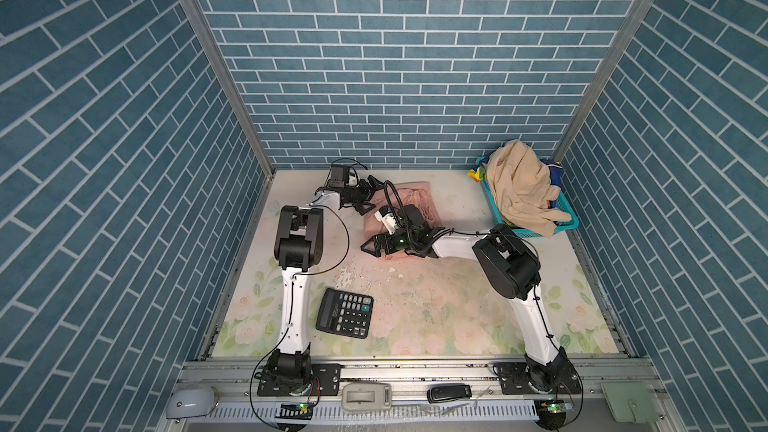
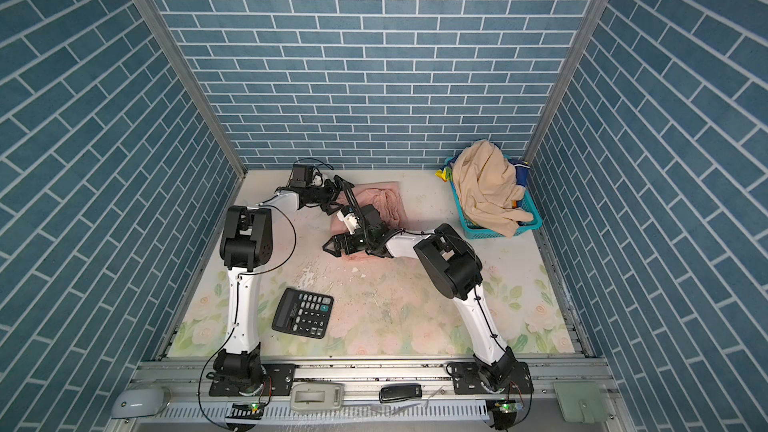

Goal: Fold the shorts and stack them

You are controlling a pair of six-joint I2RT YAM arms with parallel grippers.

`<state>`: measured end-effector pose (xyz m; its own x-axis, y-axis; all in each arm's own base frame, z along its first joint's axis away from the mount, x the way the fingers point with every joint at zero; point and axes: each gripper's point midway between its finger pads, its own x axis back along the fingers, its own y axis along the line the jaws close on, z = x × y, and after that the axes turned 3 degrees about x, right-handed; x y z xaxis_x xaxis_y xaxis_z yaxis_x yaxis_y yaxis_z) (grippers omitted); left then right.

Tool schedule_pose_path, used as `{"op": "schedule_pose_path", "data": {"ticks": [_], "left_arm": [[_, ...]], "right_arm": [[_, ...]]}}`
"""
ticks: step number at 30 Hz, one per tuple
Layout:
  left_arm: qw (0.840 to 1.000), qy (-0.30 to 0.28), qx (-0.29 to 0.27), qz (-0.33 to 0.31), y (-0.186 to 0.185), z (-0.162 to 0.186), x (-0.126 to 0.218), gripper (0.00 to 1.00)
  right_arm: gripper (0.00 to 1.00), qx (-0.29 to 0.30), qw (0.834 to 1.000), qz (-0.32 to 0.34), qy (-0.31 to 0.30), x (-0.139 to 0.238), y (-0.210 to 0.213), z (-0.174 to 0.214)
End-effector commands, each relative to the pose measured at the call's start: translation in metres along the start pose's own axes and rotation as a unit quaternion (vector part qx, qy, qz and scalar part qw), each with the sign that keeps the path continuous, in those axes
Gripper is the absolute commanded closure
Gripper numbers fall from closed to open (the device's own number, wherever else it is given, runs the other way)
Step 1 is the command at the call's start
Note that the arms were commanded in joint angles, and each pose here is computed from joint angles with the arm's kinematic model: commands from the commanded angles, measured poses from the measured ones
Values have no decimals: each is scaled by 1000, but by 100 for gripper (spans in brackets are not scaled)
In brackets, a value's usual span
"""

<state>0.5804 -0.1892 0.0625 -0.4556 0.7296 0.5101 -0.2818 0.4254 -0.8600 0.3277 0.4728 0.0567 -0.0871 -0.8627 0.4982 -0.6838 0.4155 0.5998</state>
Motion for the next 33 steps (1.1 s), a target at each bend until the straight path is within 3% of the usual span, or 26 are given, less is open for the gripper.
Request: {"op": "schedule_pose_path", "data": {"ticks": [1,7,10,15,18,25,33], "left_arm": [[997,-11,39,-69,70,-7,-16,0],[994,-27,60,-83,90,-22,-5,0],[994,-26,60,-86,92,-25,-4,0],[995,-36,46,-83,73,-38,11,1],[993,-58,42,-96,63,-57,37,0],[993,-98,45,-50,29,-78,83,0],[995,-93,29,31,-27,-46,98,0]], "right_arm": [[1,-44,995,15,83,6,-14,69],[1,-61,992,37,108,33,-21,121],[1,-63,991,41,113,40,-20,129],[1,-27,993,59,102,62,-4,103],[1,0,989,104,108,80,-7,92],[1,6,983,161,84,111,-17,59],[1,18,947,317,50,114,-57,-15]]}}
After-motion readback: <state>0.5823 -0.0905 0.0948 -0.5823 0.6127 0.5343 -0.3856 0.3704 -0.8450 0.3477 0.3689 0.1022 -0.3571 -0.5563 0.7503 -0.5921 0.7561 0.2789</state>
